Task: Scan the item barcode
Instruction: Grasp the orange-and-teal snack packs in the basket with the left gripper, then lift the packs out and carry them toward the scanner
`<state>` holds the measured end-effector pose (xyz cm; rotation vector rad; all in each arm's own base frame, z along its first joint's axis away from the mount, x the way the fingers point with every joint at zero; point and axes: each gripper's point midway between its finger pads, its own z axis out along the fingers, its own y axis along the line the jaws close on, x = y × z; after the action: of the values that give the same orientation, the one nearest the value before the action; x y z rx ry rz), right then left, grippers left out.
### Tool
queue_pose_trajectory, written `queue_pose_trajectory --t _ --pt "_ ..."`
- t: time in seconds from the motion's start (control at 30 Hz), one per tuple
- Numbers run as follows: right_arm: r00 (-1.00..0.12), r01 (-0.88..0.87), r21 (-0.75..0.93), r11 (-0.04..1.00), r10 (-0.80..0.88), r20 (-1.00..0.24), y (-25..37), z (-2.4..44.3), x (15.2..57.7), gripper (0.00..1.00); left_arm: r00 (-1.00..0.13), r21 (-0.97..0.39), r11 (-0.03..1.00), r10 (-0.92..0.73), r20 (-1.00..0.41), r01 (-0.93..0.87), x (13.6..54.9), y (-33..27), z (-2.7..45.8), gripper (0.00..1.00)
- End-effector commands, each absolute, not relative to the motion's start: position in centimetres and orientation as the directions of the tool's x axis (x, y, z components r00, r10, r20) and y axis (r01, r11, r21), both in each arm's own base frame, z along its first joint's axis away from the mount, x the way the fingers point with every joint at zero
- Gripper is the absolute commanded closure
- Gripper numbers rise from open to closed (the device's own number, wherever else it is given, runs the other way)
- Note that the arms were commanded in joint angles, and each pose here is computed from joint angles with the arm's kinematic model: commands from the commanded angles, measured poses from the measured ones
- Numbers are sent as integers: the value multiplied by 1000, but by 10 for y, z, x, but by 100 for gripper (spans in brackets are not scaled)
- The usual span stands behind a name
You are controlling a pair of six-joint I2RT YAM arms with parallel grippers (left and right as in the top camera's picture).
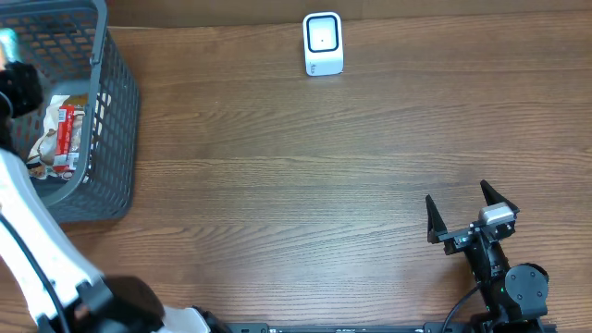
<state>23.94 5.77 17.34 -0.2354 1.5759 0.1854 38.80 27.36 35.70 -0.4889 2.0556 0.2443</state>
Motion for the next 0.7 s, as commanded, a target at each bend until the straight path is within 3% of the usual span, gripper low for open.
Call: queue_pose_trajectory --t 0.0,0.13,0.23,0.37,0.67 --pt "-10 -266 -30 963 -34 -999 58 171 239 0 -245 -137 887 -266 -932 -440 362 237 438 56" --pt "-10 -266 -30 963 -34 -999 58 171 239 0 -192 -171 909 -258 -947 -380 347 193 469 59" --pt "-10 -266 -30 964 -34 -999 58 171 239 0 -212 -172 933 -246 -946 -315 340 154 476 60" --pt "-10 -266 -30 963 -34 -999 58 171 239 0 -301 -175 961 -235 -924 -213 337 94 465 63" --pt "-10 -266 -30 963 -34 -999 58 171 239 0 -511 -182 962 -262 -819 -201 347 13 410 59"
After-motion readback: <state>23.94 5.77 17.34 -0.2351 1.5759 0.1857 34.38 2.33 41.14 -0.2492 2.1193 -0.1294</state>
